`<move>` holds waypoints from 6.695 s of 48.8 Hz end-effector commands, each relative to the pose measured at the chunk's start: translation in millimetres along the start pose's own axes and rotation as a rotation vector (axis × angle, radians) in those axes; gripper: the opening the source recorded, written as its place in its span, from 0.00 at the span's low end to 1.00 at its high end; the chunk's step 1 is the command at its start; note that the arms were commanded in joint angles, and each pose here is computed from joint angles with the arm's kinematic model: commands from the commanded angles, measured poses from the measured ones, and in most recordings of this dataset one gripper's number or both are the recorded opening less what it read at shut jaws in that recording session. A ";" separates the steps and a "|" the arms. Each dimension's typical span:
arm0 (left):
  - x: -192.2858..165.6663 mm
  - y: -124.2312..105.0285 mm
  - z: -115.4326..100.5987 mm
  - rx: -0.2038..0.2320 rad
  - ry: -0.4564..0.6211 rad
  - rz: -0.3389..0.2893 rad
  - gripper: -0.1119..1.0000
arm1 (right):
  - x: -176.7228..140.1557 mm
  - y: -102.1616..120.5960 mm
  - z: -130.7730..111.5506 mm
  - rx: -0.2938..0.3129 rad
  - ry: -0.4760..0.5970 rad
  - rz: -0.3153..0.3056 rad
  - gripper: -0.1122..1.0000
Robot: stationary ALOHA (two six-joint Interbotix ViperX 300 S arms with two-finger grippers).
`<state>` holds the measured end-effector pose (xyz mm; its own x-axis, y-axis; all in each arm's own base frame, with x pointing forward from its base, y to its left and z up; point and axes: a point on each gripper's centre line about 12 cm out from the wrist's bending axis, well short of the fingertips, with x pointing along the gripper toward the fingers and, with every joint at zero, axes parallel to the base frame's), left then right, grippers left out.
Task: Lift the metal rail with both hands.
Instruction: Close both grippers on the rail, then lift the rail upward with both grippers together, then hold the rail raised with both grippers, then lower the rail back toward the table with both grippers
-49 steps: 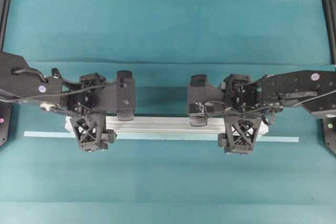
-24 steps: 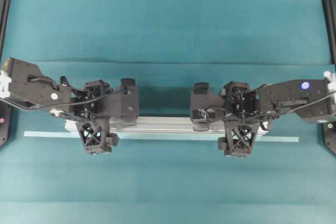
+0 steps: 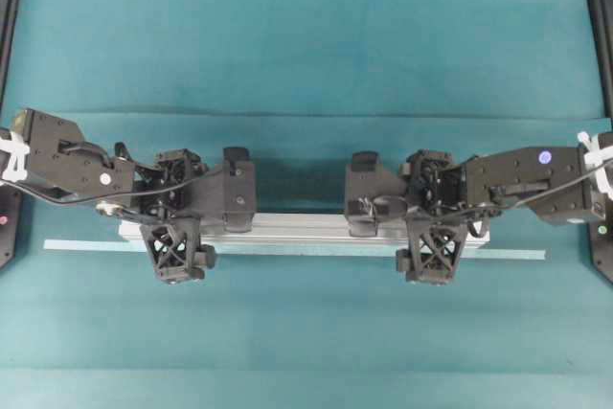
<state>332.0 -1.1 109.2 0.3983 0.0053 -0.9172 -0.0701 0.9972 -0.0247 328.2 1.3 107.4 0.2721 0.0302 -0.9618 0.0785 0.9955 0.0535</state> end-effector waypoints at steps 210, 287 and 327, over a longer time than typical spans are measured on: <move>-347.3 10.9 133.0 -0.018 -0.157 0.034 0.43 | -359.1 9.5 93.6 0.141 -0.113 0.053 0.45; -206.4 11.4 93.3 -0.035 -0.004 0.037 0.43 | -206.6 -4.2 66.5 0.180 0.054 0.025 0.45; -90.4 10.6 54.8 -0.066 0.041 0.031 0.43 | -91.4 -8.4 37.8 0.177 0.018 0.015 0.45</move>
<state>342.0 14.3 211.3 0.3245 0.0344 -0.9453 -0.1152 0.9933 -0.0034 335.0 -9.7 205.2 0.2318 0.0499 -0.9715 0.2168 0.9709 0.1016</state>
